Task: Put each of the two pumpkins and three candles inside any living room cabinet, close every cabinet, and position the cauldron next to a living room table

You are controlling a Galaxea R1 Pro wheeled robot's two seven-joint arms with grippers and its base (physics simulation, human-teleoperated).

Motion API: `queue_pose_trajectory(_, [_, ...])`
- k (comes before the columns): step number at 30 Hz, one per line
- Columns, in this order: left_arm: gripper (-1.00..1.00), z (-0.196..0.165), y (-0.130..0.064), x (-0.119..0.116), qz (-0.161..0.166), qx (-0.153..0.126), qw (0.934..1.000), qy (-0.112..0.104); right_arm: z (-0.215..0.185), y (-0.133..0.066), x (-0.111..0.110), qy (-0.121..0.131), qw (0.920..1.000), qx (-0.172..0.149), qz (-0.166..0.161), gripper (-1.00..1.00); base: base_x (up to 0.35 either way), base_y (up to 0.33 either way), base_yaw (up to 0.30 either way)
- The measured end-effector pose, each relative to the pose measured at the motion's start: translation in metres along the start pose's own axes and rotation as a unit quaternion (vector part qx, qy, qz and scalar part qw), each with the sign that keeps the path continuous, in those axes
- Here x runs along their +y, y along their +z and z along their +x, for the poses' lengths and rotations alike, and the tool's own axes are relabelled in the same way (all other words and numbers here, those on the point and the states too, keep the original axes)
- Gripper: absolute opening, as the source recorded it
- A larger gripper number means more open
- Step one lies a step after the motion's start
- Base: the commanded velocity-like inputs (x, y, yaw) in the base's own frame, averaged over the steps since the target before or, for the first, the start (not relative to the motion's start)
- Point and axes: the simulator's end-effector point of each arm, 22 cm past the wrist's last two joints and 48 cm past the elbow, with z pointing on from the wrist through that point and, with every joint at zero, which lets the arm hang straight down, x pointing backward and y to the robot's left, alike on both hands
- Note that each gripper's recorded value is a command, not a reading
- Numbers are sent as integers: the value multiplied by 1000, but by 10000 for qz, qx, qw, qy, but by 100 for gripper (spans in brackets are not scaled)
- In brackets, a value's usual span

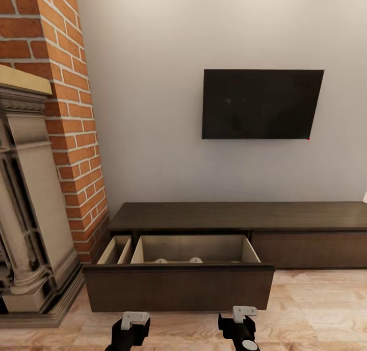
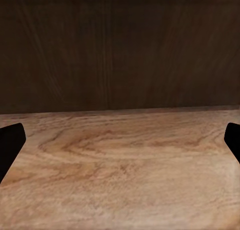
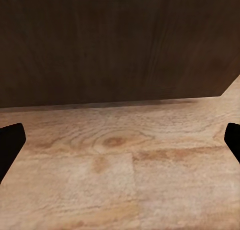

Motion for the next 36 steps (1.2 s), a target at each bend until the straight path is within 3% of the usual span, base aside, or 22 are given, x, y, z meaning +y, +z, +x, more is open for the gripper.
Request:
queue_pose_trajectory(14, [100, 2, 0, -1, 16, 21, 10000, 30, 0, 0, 1, 2, 10000, -1, -5, 100, 271, 0, 0])
queue_pose_trajectory(36, [100, 7, 2, -1, 16, 8, 10000, 24, 6, 3, 0, 1, 10000, 1, 0, 100, 73, 0, 0])
